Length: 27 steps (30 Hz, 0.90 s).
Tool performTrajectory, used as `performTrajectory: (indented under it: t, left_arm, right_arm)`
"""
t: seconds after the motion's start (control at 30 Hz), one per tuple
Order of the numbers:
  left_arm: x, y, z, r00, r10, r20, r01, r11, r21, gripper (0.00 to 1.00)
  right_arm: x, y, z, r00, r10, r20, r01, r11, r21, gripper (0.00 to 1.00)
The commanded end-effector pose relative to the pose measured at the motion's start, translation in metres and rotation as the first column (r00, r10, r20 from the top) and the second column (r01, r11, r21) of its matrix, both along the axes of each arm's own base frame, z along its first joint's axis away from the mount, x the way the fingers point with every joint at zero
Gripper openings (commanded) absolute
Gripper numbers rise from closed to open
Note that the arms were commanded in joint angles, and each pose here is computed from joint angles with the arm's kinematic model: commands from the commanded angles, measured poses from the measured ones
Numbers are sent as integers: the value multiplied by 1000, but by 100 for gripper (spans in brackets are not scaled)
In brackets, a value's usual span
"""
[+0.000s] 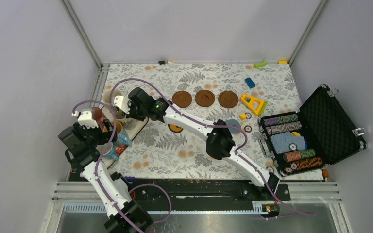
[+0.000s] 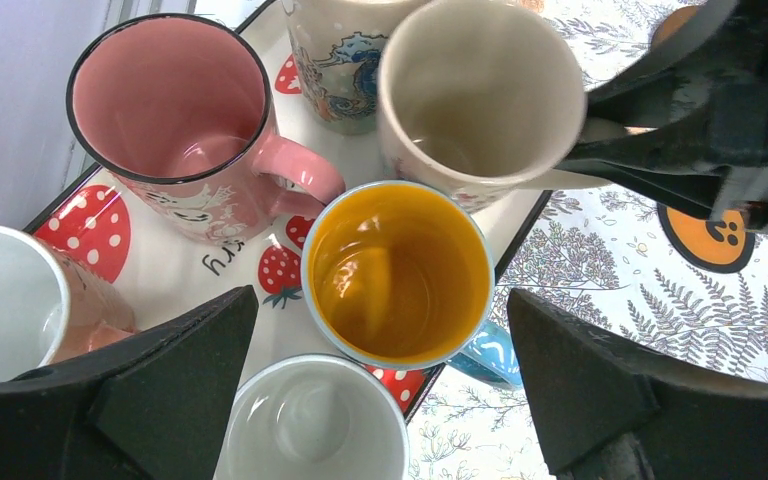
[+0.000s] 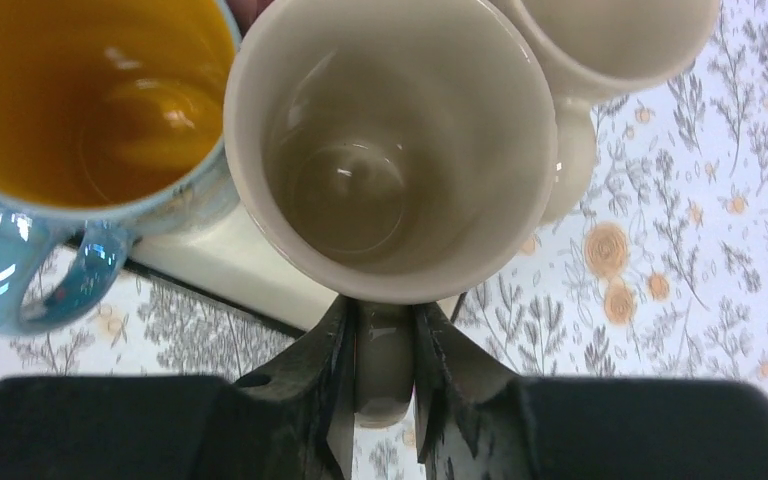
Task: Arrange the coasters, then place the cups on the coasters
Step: Pick up the cup from the tray, then place the cup on the coaster.
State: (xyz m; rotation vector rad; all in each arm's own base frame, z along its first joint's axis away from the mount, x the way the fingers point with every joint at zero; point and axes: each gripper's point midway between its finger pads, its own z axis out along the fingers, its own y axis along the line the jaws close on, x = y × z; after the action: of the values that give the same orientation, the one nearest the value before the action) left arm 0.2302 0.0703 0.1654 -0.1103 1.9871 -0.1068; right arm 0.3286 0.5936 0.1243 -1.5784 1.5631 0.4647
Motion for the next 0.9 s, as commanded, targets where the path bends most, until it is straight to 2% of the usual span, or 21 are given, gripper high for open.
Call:
performTrajectory:
  t: [0.0, 0.27, 0.47, 0.63, 0.73, 0.87]
  left_arm:
    - [5, 9, 12, 998, 17, 52, -19, 999, 51, 99]
    - [4, 11, 14, 997, 38, 66, -43, 997, 68, 99]
    - [4, 16, 13, 996, 65, 62, -70, 995, 69, 99]
    - [5, 12, 13, 997, 47, 65, -50, 997, 57, 99]
    - [5, 9, 14, 997, 31, 73, -35, 998, 56, 99]
    - [4, 7, 15, 997, 22, 75, -26, 998, 55, 99]
  right_arm:
    - [-1, -34, 108, 990, -52, 133, 45, 998, 48, 0]
    - [-15, -146, 145, 960, -185, 209, 200, 978, -57, 0]
    - [-32, -263, 174, 912, -345, 222, 344, 938, 47, 0]
    - [-51, -361, 155, 864, -462, 201, 441, 887, 138, 0]
    - [-57, -403, 148, 831, -515, 210, 480, 855, 196, 0]
    - [-59, -433, 134, 785, -568, 247, 546, 823, 159, 0]
